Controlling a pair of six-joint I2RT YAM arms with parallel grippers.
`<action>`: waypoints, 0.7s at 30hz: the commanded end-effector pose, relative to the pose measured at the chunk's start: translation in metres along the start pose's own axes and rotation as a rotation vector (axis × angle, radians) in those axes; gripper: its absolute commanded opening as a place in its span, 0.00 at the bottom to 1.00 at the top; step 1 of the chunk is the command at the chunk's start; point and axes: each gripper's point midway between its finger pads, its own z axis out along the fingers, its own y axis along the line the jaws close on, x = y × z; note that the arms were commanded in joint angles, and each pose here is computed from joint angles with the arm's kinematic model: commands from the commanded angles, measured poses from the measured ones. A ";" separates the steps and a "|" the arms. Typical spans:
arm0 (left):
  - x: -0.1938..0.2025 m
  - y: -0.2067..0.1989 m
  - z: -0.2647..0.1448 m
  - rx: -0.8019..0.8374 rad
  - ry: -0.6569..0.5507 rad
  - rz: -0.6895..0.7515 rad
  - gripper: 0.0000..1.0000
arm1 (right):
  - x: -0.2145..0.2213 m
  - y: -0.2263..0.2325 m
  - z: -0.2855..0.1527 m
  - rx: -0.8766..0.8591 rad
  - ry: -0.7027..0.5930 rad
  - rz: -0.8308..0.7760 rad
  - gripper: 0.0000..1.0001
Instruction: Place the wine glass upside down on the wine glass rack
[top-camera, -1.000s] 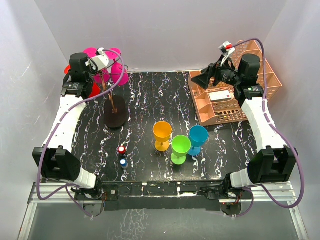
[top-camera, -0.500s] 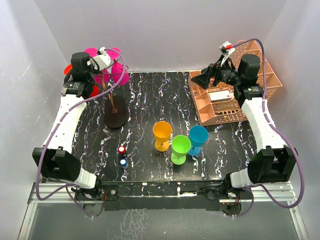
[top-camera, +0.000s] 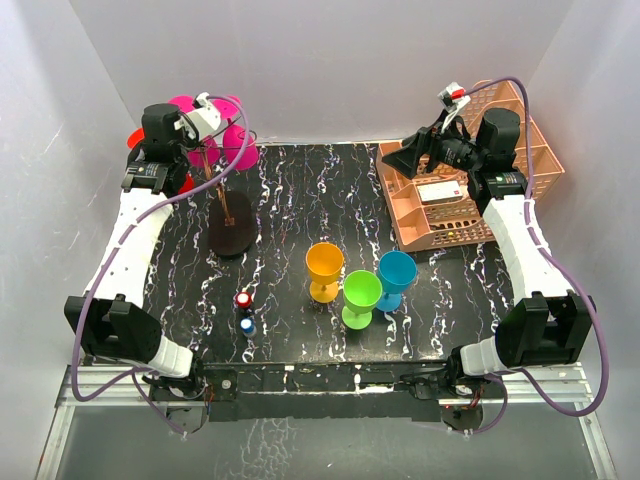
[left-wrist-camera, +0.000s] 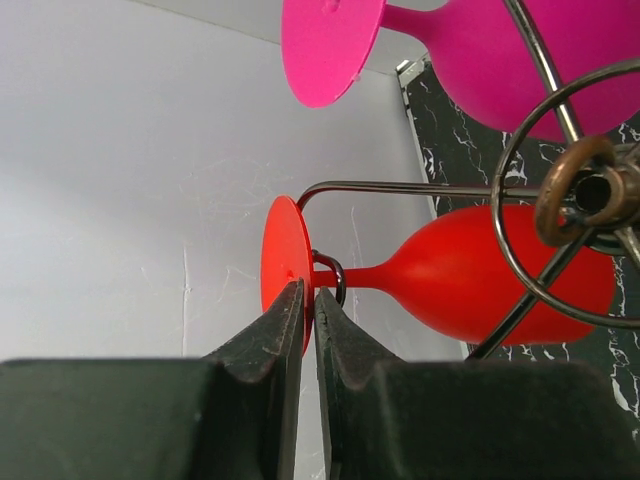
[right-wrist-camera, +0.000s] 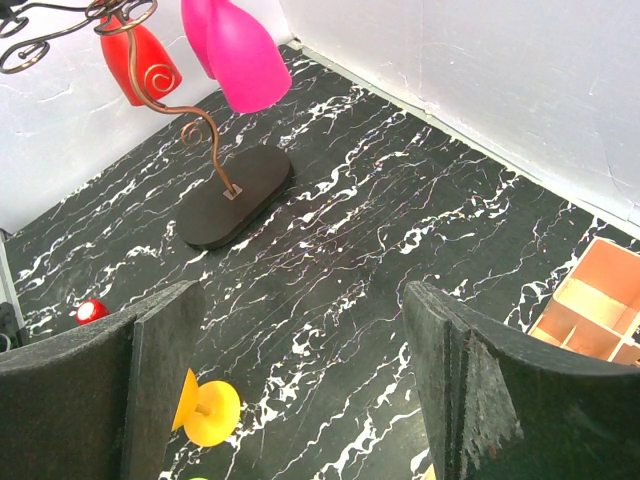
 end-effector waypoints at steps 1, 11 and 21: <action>-0.013 0.020 -0.021 -0.028 -0.062 -0.068 0.08 | -0.009 0.001 0.000 -0.013 -0.036 -0.039 0.87; -0.018 0.011 -0.021 0.011 -0.085 -0.109 0.07 | -0.009 0.001 0.000 -0.012 -0.036 -0.038 0.88; -0.020 0.009 -0.024 0.024 -0.098 -0.110 0.18 | -0.009 0.000 0.000 -0.010 -0.035 -0.039 0.88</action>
